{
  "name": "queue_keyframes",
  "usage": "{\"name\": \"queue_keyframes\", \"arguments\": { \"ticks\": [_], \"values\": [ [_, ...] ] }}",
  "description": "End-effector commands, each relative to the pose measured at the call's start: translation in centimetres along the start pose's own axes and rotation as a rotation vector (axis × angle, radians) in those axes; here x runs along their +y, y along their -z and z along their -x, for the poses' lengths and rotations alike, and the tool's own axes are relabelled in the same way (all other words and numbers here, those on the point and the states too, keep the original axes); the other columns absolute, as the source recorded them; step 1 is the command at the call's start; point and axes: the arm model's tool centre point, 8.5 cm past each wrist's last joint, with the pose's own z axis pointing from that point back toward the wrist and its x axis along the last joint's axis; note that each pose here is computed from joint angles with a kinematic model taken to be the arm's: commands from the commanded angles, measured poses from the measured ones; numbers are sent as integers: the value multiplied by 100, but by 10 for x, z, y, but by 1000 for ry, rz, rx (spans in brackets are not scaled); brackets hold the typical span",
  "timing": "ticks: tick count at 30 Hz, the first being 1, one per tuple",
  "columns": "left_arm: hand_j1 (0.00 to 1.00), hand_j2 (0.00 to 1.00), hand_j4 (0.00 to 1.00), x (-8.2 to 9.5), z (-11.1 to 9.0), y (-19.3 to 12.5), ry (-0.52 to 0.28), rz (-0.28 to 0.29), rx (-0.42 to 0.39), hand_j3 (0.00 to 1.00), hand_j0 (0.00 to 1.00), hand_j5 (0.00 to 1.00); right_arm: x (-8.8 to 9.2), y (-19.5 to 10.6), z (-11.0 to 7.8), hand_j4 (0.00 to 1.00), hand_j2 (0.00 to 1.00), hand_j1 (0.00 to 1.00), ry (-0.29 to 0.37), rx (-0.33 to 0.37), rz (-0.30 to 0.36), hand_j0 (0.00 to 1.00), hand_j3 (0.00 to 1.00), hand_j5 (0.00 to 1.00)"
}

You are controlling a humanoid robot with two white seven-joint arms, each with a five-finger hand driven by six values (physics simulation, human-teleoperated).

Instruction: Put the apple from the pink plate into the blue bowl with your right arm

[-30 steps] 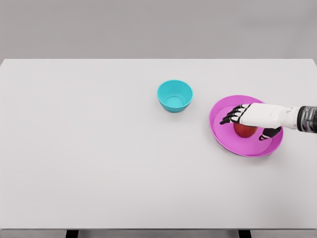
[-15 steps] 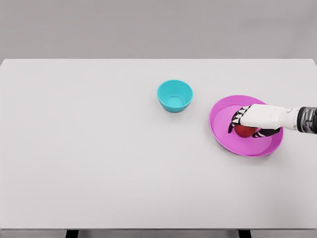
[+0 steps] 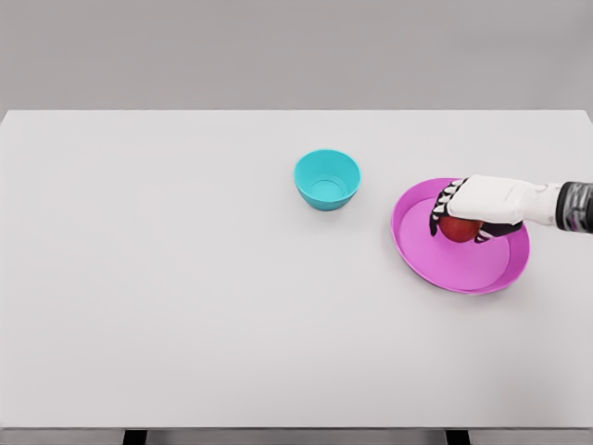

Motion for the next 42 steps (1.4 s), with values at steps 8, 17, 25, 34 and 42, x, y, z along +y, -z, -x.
{"name": "queue_keyframes", "arguments": {
  "ticks": [8, 17, 25, 34, 42],
  "values": [
    [100, 100, 100, 0, 0, 0, 0, 0, 0, 100, 100, 100, -21, 10, 7, 50, 50, 50, 1, 6, 50, 50, 50, 50],
    [100, 100, 100, 0, 0, 0, 0, 0, 0, 100, 100, 100, -52, 27, 10, 50, 50, 50, 0, -2, 118, 50, 50, 50],
    [100, 100, 100, 0, 0, 0, 0, 0, 0, 100, 100, 100, -69, 47, 9, 50, 50, 50, 17, -22, 158, 50, 50, 50],
    [100, 100, 100, 0, 0, 0, 0, 0, 0, 100, 100, 100, -89, 74, -4, 50, 50, 50, 6, -62, 193, 50, 50, 50],
    [100, 100, 100, 0, 0, 0, 0, 0, 1, 100, 100, 100, -99, 92, -4, 50, 50, 50, 13, -60, 196, 50, 50, 50]
  ]
}}
